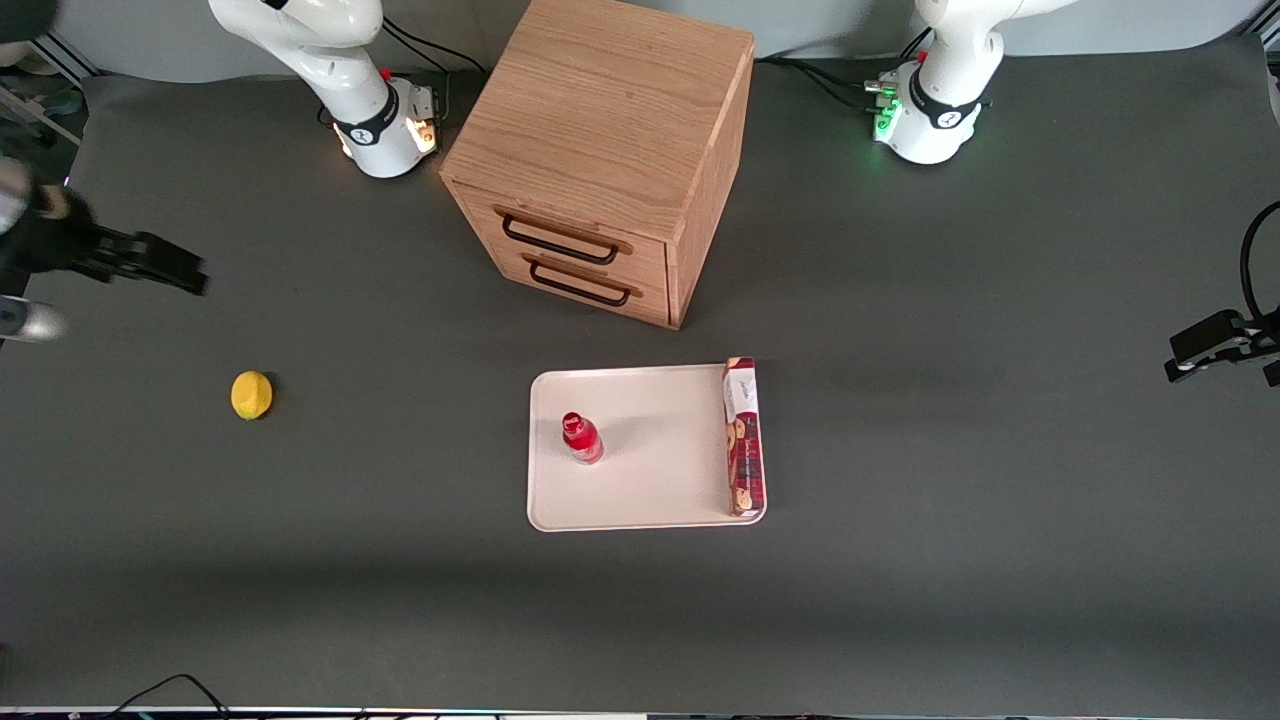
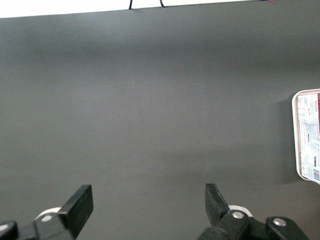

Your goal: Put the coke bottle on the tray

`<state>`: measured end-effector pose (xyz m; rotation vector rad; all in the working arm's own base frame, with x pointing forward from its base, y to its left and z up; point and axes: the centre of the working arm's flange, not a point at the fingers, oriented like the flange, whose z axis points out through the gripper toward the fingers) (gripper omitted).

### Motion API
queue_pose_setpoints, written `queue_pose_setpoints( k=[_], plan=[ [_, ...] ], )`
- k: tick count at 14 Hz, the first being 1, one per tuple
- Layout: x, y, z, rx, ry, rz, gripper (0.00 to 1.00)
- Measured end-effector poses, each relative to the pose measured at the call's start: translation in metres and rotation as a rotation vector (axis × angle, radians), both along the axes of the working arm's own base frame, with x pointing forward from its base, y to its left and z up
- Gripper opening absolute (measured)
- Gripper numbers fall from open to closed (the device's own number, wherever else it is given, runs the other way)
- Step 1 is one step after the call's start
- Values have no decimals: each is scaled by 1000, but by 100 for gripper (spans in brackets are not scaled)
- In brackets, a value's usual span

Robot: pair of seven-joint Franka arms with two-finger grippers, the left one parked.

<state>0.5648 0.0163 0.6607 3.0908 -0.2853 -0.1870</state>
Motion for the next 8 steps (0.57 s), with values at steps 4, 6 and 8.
queue_pose_setpoints(
  k=[4, 6, 8],
  plan=[
    [-41, -10, -51, -15, -46, -2, 100],
    [-51, -3, -50, -21, -68, 7, 100],
    [-52, -3, -42, -21, -91, 5, 100]
  ],
)
